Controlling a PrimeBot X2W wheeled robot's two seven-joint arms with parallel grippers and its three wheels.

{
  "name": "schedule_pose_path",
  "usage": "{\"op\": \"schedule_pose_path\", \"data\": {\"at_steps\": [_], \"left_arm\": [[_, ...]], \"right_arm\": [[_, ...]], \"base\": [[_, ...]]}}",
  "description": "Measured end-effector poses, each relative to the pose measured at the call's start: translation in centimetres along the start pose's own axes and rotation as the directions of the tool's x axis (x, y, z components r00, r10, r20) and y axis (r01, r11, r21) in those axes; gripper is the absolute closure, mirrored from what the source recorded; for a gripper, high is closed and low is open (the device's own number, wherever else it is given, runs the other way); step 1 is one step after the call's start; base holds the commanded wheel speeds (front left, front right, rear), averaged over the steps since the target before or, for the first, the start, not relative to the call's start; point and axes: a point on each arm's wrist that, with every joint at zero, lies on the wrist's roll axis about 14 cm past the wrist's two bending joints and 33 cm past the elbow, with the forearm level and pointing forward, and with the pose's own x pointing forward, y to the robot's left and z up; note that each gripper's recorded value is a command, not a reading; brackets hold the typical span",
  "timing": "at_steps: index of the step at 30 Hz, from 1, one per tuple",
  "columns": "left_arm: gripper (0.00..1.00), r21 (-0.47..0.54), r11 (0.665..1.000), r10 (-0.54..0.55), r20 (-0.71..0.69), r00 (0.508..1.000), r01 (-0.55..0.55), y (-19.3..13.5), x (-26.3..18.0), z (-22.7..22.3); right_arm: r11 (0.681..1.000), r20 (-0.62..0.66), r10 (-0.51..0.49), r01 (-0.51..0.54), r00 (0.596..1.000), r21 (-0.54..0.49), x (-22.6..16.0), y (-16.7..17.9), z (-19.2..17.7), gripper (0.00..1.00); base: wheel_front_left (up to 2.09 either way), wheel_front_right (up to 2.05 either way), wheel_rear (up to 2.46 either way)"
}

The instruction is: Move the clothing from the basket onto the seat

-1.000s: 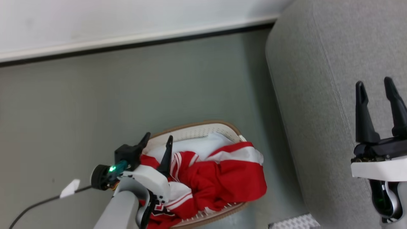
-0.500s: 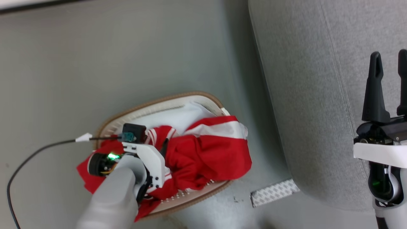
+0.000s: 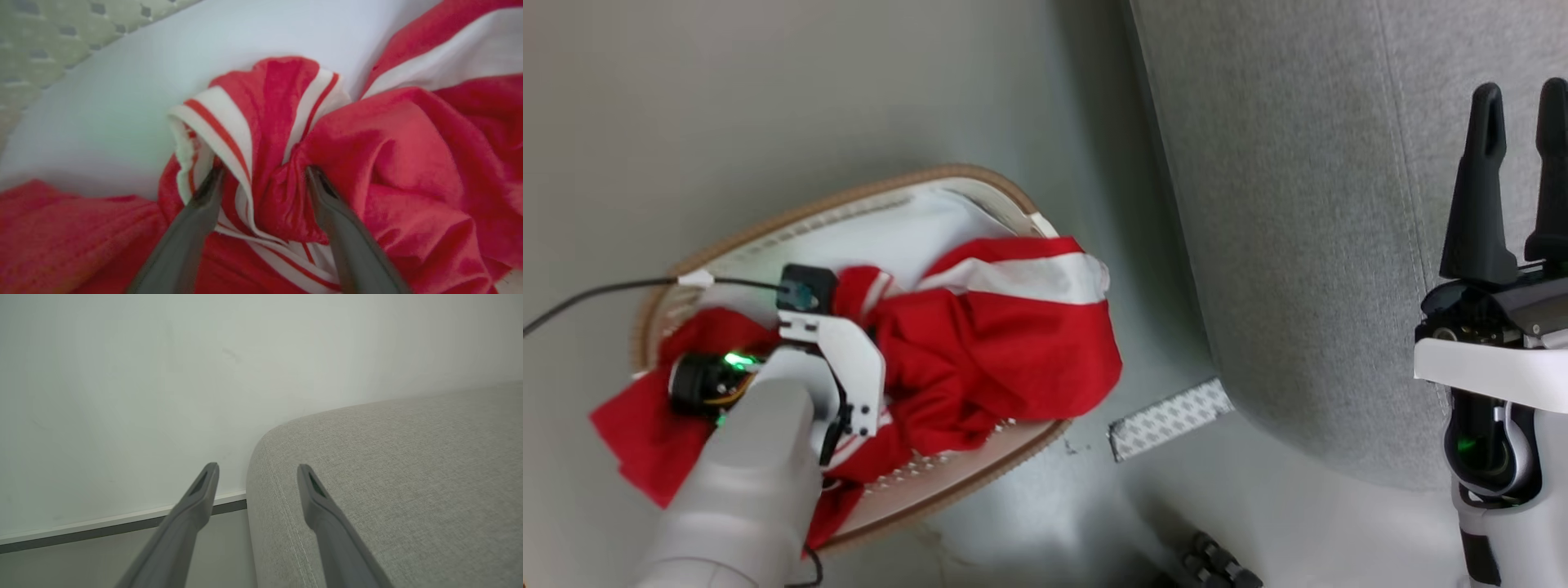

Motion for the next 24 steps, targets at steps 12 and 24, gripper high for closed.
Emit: {"op": "schedule_pose_path", "data": {"at_steps": [12, 24], "left_arm": [[0.96, 0.062, 0.996, -0.057, -0.052, 0.997, 0.06, -1.8, 2.2, -1.3], [1.0, -0.005, 0.997, -0.08, 0.089, 0.993, 0.081, -3.2, -0.3, 2.1]], "right_arm": [[0.999, -0.054, -0.03, 0.029, 0.998, -0.014, -0.2, -0.7, -2.3, 0.0], [1.0, 0.012, -0.001, 0.001, 1.0, 0.001, 0.0, 0.4, 0.8, 0.0]], "base": [[0.0, 0.0, 0.0], [0.0, 0.0, 0.0]]}}
